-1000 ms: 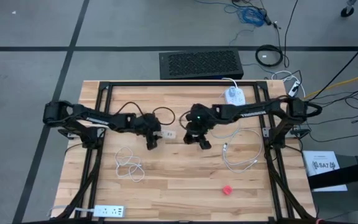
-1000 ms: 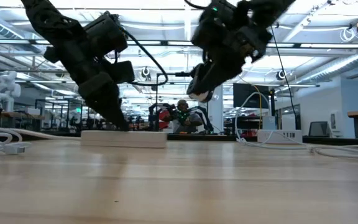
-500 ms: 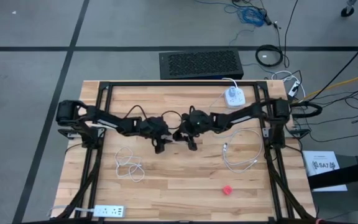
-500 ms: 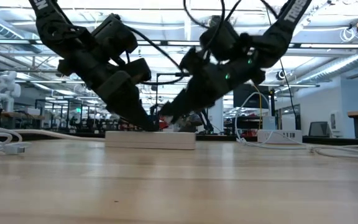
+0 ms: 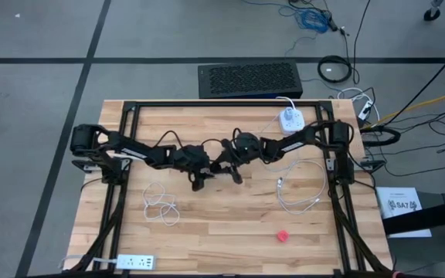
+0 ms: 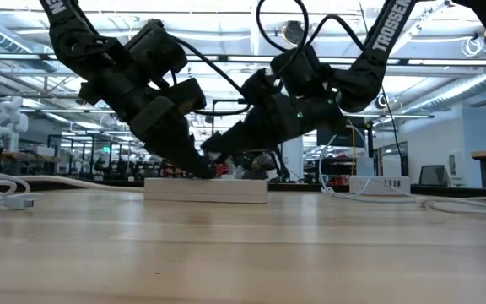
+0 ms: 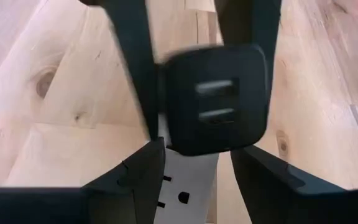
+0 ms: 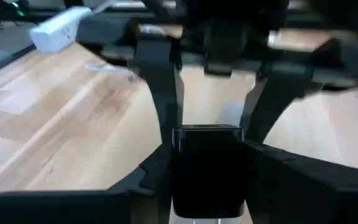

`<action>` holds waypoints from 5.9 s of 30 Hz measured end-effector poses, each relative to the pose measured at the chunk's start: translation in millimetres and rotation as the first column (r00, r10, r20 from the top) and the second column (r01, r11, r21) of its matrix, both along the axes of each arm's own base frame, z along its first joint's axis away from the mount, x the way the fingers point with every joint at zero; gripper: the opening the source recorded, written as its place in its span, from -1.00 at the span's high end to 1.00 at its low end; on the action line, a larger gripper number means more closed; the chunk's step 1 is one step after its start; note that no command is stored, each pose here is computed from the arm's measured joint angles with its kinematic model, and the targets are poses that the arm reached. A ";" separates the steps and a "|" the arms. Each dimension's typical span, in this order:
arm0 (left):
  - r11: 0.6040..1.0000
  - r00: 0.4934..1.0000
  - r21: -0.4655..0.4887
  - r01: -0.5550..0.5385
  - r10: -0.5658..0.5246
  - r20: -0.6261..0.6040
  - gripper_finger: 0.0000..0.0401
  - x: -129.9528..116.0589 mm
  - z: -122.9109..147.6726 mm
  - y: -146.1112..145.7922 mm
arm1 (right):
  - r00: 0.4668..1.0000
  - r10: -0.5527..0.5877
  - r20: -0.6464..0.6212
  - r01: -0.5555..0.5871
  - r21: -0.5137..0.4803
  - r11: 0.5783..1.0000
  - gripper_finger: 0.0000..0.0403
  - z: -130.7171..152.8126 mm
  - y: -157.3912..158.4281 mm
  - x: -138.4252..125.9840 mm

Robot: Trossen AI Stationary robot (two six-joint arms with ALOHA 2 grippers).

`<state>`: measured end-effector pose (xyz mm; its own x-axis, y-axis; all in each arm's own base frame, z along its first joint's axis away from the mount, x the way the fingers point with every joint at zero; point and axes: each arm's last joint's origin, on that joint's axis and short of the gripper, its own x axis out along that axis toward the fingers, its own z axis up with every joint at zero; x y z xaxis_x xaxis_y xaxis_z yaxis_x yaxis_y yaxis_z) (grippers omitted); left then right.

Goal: Insert USB
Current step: Insert the black charger adapter into the white outlet extension

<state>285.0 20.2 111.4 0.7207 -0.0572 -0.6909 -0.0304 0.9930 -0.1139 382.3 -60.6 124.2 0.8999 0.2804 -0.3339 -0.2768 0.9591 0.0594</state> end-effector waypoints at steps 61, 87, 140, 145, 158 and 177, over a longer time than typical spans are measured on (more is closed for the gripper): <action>0.999 1.000 0.039 0.007 -0.007 0.002 0.04 0.0 -0.3 0.4 | 0.768 -0.383 -0.513 0.081 -0.515 0.853 0.18 76.1 96.5 31.6; 0.999 1.000 0.036 0.019 -0.019 0.002 0.04 0.3 -0.2 -3.2 | 0.729 -0.378 -0.570 0.198 -0.353 0.914 0.53 75.6 8.9 31.9; 0.999 1.000 0.024 0.030 -0.030 -0.005 0.04 0.0 -0.5 -4.1 | 0.646 -0.382 -0.661 0.317 -0.223 0.922 0.04 46.9 -38.5 52.4; 0.999 0.999 0.023 0.032 -0.032 -0.008 0.04 0.0 -0.6 -4.2 | 0.572 -0.383 -0.725 0.333 -0.221 0.916 0.33 44.5 -37.8 44.5; 0.999 0.999 0.024 0.032 -0.031 -0.008 0.04 -0.1 -0.6 -4.3 | 0.387 -0.349 -0.854 0.295 -0.244 0.924 0.51 57.4 -23.9 16.9; 0.999 0.999 0.017 0.034 -0.034 -0.014 0.04 -2.6 -2.7 -4.8 | 0.532 -0.360 -0.766 0.272 -0.247 0.930 -0.12 74.4 -33.3 1.5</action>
